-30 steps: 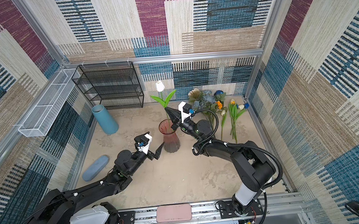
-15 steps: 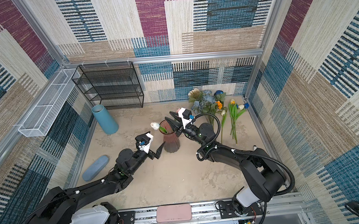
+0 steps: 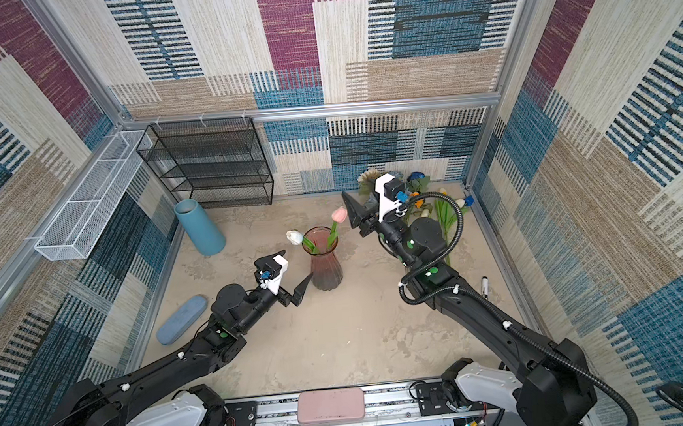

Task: Arrange flowers in a vase
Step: Place the flower in the vase, then pick up the flower from the top-right of the table.

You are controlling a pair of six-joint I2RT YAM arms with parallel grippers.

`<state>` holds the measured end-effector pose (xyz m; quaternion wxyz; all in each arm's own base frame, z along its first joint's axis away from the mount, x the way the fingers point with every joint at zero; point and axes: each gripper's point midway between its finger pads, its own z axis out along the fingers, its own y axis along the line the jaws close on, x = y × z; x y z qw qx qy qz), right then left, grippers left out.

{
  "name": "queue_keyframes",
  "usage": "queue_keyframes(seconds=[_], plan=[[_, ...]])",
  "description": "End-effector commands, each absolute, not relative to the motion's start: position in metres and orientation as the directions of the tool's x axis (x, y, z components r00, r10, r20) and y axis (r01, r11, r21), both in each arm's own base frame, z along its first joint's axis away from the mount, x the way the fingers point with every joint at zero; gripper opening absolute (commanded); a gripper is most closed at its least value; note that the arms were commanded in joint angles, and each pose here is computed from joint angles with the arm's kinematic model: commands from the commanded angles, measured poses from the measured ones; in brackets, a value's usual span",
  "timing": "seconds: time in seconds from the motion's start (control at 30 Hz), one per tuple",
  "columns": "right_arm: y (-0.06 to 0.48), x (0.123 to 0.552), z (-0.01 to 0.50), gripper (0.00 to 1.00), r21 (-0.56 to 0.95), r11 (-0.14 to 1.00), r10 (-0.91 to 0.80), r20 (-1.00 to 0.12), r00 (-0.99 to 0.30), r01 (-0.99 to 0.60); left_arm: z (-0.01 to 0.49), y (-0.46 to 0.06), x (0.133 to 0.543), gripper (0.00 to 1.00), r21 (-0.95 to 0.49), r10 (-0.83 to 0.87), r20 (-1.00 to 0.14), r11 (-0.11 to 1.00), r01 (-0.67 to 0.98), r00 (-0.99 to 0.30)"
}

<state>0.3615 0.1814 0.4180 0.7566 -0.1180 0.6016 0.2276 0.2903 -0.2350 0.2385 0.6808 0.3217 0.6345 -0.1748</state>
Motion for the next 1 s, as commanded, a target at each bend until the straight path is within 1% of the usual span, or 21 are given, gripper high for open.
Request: queue_keyframes(seconds=[0.0, 0.07, 0.17, 0.2, 0.27, 0.33, 0.53, 0.7, 0.8, 0.97], plan=[[0.129, 0.395, 0.327, 0.73, 0.26, 0.928, 0.215, -0.958, -0.189, -0.265, 0.221, -0.244, 0.277, 0.99, 0.192, 0.186, -0.979, 0.667, 0.72, 0.089], [0.096, 0.41, 0.28, 0.73, 0.305, 0.942, 0.248, -0.912, -0.326, -0.139, 0.213, -0.249, 0.27, 0.99, 0.17, 0.18, -0.981, 0.634, 0.754, 0.07], [0.059, 0.422, 0.215, 0.7, 0.319, 0.948, 0.285, -0.829, -0.48, 0.011, 0.208, -0.259, 0.262, 0.99, 0.148, 0.177, -0.983, 0.593, 0.792, 0.051], [0.052, 0.424, 0.2, 0.68, 0.332, 0.943, 0.302, -0.802, -0.515, 0.036, 0.206, -0.262, 0.26, 0.99, 0.148, 0.181, -0.982, 0.582, 0.8, 0.05], [0.037, 0.429, 0.168, 0.62, 0.373, 0.925, 0.347, -0.737, -0.58, 0.079, 0.205, -0.268, 0.258, 0.99, 0.155, 0.192, -0.98, 0.568, 0.808, 0.053], [0.025, 0.434, 0.143, 0.58, 0.369, 0.92, 0.367, -0.692, -0.622, 0.133, 0.202, -0.271, 0.258, 0.99, 0.164, 0.206, -0.977, 0.56, 0.812, 0.055], [-0.002, 0.449, 0.087, 0.49, 0.287, 0.926, 0.372, -0.602, -0.706, 0.244, 0.202, -0.272, 0.259, 0.99, 0.178, 0.216, -0.974, 0.562, 0.807, 0.064], [-0.02, 0.458, 0.063, 0.48, 0.252, 0.921, 0.39, -0.569, -0.724, 0.298, 0.201, -0.272, 0.257, 0.99, 0.177, 0.219, -0.974, 0.559, 0.81, 0.062], [-0.022, 0.461, 0.05, 0.47, 0.232, 0.924, 0.383, -0.547, -0.745, 0.305, 0.2, -0.273, 0.258, 0.99, 0.176, 0.221, -0.973, 0.556, 0.812, 0.06], [-0.022, 0.464, 0.03, 0.41, 0.218, 0.925, 0.38, -0.504, -0.776, 0.311, 0.198, -0.275, 0.26, 0.99, 0.178, 0.224, -0.973, 0.554, 0.813, 0.061]])
